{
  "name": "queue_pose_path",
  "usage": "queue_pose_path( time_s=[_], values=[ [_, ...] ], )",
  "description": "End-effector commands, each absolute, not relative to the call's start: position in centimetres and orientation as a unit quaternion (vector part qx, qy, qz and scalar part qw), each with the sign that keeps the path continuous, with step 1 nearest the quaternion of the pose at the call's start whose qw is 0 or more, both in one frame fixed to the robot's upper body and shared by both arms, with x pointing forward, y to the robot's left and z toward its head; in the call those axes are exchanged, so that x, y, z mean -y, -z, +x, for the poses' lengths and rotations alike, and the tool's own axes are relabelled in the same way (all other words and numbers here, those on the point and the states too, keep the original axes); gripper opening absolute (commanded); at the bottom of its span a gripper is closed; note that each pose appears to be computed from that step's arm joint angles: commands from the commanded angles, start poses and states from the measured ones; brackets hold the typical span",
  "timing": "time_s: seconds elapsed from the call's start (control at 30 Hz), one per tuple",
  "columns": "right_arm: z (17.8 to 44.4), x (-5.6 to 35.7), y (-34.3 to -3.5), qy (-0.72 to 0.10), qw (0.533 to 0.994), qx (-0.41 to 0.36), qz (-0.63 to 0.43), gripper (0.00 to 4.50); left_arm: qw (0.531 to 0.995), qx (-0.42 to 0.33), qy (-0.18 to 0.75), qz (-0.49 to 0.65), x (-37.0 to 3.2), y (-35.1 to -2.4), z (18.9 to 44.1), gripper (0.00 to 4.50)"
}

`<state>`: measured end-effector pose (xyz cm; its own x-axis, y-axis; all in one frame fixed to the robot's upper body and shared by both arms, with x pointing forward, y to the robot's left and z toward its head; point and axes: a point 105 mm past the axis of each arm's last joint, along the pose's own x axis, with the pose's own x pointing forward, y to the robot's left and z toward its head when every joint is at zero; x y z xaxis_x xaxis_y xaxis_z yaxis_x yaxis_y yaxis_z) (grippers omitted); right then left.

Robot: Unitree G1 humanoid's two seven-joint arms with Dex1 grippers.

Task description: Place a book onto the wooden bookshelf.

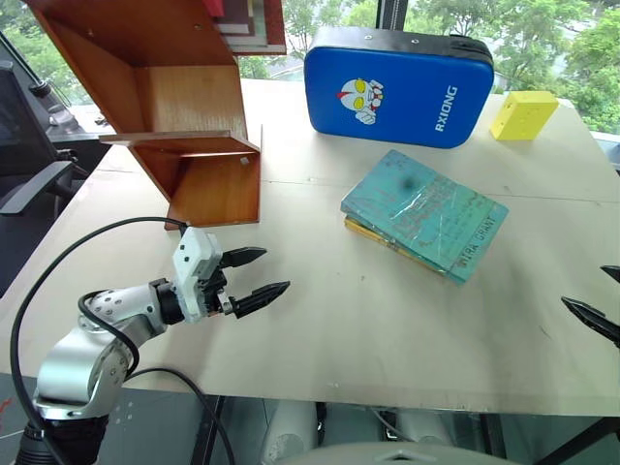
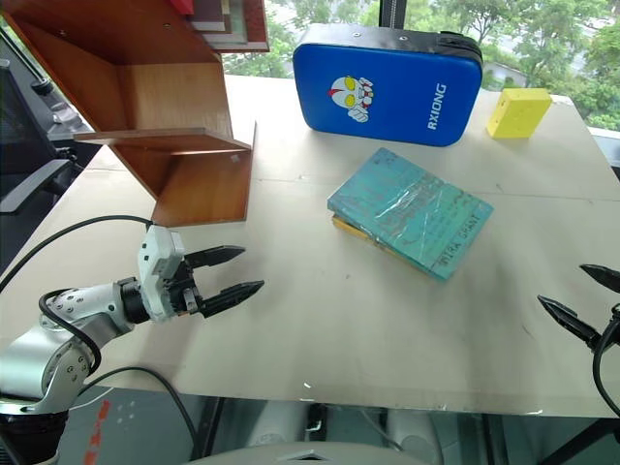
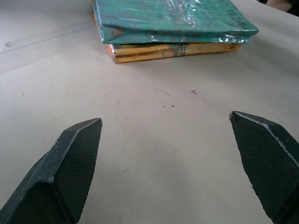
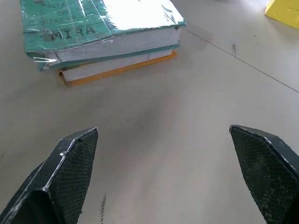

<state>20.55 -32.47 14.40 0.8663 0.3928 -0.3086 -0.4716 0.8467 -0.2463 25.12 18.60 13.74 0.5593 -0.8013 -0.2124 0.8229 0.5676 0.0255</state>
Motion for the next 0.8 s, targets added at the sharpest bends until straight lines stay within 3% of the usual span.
queue_pose_path(
  time_s=[0.03, 0.17, 0.2, 0.27, 0.37, 0.47, 0.5, 0.67, 0.8],
  values=[
    [22.9, 30.4, -16.4, -0.234, 0.952, -0.093, -0.172, 4.46, 0.875, -0.049, 0.475, 0.08, -18.0, -15.6, 24.9, 4.5],
    [27.4, 27.1, -18.2, -0.241, 0.952, -0.092, -0.165, 4.46, 0.854, -0.011, 0.513, 0.092, -16.5, -17.2, 24.0, 4.5],
    [28.5, 27.2, -18.6, -0.23, 0.953, -0.094, -0.175, 3.93, 0.85, -0.004, 0.518, 0.096, -16.3, -17.4, 23.8, 4.5],
    [30.0, 27.4, -19.3, -0.214, 0.954, -0.092, -0.186, 3.31, 0.845, 0.005, 0.525, 0.1, -16.0, -17.7, 23.5, 4.5],
    [33.2, 27.6, -20.1, -0.198, 0.953, -0.097, -0.209, 1.79, 0.839, 0.018, 0.535, 0.095, -15.5, -18.0, 22.8, 4.5],
    [36.9, 27.5, -19.5, -0.193, 0.938, -0.119, -0.262, 0.38, 0.838, 0.019, 0.538, 0.089, -15.4, -17.9, 22.3, 4.5],
    [38.1, 27.5, -19.2, -0.193, 0.931, -0.127, -0.282, 0.11, 0.84, 0.019, 0.535, 0.087, -15.4, -17.8, 22.3, 4.5],
    [41.0, 27.0, -17.3, -0.222, 0.907, -0.171, -0.313, 0.11, 0.85, 0.02, 0.52, 0.083, -15.4, -17.5, 22.1, 4.5],
    [40.2, 25.1, -16.8, -0.296, 0.882, -0.191, -0.312, 0.11, 0.861, 0.014, 0.502, 0.076, -15.6, -17.0, 21.6, 4.5]
  ],
)
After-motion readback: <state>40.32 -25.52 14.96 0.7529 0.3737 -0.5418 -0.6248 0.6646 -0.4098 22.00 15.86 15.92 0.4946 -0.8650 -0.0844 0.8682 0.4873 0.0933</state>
